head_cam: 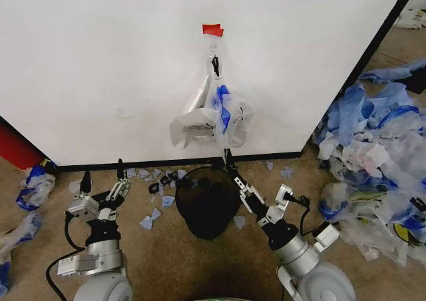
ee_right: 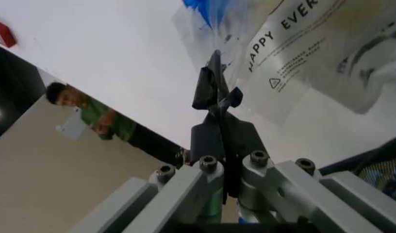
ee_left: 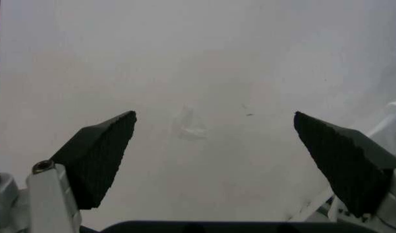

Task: Pick up the garbage bag from the wall and place it over the trash bin.

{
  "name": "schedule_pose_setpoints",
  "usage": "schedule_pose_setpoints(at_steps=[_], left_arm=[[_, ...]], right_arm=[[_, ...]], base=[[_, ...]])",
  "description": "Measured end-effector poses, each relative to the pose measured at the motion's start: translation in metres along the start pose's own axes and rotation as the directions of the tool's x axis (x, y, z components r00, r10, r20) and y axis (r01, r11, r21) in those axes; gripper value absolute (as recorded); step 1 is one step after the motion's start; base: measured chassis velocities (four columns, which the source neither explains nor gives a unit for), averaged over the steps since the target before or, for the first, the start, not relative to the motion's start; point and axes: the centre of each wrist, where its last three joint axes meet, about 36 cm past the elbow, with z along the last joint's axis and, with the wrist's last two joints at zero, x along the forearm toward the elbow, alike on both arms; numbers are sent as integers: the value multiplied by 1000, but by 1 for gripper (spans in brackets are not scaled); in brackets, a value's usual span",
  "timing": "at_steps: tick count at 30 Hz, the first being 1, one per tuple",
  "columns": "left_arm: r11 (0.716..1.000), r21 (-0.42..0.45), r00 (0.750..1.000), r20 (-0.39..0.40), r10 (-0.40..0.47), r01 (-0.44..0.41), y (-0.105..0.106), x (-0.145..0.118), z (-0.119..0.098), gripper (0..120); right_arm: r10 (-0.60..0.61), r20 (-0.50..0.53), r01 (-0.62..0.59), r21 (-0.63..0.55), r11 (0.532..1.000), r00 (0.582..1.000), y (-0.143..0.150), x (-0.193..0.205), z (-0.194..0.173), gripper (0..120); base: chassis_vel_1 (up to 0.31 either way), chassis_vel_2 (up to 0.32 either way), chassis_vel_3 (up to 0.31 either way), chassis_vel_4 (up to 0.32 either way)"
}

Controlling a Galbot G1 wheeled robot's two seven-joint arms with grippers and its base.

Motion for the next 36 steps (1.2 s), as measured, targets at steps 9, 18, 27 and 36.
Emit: schedule_pose_setpoints(at_steps=[9,18,27,36], left_arm=[[1000,1,1000,6,3,-3,-1,-1,-2,97],[1000,2,1000,5,4,-4,-1,-1,-3,97],[1000,3,1000,5,4,-4,-1,-1,-2,97],[1000,3,1000,6,-2,1,-1,0,-3,97]], right_arm=[[19,-29,-19,5,1000,999,10,14,11,0],[46,-46,-45,20,999,998,18,27,16,0],[58,-49,-57,19,998,997,26,36,23,0],[75,-80,-74,24,997,994,34,46,29,0]], base=[[0,0,0,0],[0,0,0,0],[0,0,0,0],[0,0,0,0]])
